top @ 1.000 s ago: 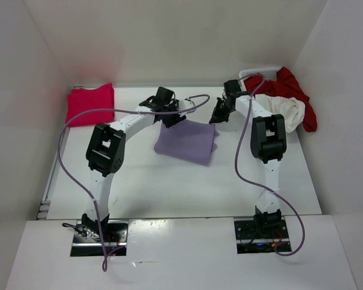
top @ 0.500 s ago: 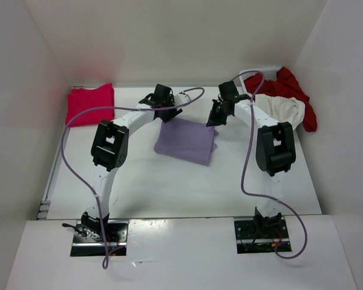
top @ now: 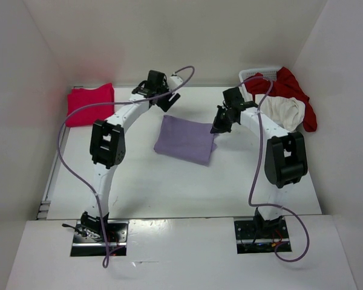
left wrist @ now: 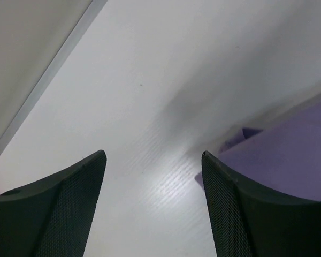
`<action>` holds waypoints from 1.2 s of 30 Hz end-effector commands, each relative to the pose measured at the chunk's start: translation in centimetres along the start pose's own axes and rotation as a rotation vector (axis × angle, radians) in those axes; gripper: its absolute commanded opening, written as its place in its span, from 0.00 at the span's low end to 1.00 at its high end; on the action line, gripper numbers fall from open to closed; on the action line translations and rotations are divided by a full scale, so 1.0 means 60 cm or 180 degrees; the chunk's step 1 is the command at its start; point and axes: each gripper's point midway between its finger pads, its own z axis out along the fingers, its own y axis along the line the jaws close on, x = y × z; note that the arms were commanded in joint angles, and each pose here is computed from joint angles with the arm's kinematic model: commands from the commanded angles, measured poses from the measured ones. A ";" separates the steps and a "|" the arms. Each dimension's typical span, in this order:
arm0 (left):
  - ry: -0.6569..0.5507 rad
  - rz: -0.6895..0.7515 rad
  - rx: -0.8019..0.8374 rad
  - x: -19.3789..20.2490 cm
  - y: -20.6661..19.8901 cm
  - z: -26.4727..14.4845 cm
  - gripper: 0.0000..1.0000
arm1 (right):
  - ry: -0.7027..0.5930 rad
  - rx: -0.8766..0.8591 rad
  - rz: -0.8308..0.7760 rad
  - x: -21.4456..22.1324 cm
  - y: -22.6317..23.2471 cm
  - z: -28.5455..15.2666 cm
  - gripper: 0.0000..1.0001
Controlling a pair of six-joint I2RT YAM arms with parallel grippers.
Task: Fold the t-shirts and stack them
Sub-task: Fold the long partially folded tshirt into a neat square, then put the neatly folded tshirt into the corner of the board with the left arm
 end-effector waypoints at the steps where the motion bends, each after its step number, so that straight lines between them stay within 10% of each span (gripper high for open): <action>1: -0.0264 -0.0354 0.0290 -0.063 0.019 -0.110 0.80 | -0.0286 -0.0076 -0.0022 -0.025 0.016 -0.050 0.02; 8: 0.0306 -0.0623 0.1599 0.052 -0.138 -0.165 1.00 | -0.0245 -0.0007 -0.0036 -0.014 0.007 -0.058 0.20; 21: 0.0693 -0.1365 0.1629 0.140 -0.170 -0.145 1.00 | -0.0266 -0.0034 -0.0077 0.000 0.000 -0.089 0.31; 27: 0.0881 -0.1869 0.2667 0.180 -0.267 -0.125 1.00 | -0.0307 -0.0075 -0.0065 0.006 -0.004 -0.108 0.31; 36: 0.1170 -0.1986 0.2792 0.209 -0.322 -0.109 1.00 | -0.0508 -0.0169 0.0016 -0.005 -0.007 -0.158 0.31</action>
